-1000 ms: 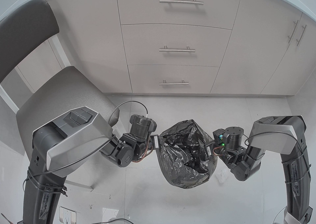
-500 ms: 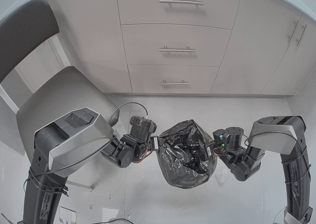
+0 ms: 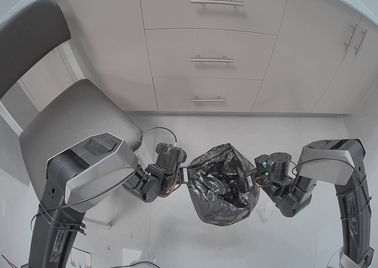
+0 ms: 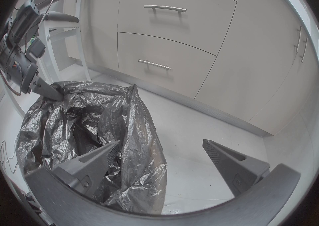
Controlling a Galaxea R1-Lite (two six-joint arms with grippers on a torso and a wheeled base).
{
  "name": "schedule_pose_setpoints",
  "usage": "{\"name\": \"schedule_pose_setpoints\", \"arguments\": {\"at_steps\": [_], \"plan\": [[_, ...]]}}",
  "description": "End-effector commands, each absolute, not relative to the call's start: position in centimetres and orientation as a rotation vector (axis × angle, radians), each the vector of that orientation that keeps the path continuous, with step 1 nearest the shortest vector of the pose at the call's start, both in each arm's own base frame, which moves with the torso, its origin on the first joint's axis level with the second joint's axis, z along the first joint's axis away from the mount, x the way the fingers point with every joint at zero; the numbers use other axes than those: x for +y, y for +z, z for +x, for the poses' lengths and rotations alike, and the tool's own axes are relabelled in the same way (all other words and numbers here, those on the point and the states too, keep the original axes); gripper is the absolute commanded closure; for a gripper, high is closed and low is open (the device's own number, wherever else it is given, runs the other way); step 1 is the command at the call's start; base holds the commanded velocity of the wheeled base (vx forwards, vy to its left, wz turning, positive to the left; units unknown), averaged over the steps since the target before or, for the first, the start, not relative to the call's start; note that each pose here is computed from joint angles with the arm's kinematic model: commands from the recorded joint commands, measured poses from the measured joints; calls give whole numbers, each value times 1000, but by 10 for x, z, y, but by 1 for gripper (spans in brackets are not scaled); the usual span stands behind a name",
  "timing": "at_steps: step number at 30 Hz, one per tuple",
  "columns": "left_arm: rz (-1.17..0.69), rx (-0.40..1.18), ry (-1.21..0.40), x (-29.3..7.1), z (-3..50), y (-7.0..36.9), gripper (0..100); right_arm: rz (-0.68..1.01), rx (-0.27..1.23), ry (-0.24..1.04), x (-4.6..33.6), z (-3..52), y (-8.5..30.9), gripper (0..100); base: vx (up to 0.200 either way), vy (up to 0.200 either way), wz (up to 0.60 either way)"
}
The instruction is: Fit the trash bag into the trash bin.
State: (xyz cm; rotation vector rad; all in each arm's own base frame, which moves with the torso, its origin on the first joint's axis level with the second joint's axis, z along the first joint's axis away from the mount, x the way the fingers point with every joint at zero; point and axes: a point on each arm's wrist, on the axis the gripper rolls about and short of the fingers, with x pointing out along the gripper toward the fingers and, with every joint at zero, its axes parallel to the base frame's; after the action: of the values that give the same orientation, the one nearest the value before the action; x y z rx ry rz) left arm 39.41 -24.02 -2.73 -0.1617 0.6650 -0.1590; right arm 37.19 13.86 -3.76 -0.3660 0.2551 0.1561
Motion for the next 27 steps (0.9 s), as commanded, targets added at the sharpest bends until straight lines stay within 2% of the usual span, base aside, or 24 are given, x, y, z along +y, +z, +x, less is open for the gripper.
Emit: {"name": "schedule_pose_setpoints", "arguments": {"at_steps": [1,20,27], "plan": [[-150,685,-159,-243,392,-38,0,-367,257,157,139,372,-38,0,0,0,0],[-158,713,-198,-244,392,-45,0,-370,262,158,139,371,-41,0,0,0,0],[-192,671,-214,-244,385,-13,0,-370,262,158,139,371,-41,0,0,0,0]]}}
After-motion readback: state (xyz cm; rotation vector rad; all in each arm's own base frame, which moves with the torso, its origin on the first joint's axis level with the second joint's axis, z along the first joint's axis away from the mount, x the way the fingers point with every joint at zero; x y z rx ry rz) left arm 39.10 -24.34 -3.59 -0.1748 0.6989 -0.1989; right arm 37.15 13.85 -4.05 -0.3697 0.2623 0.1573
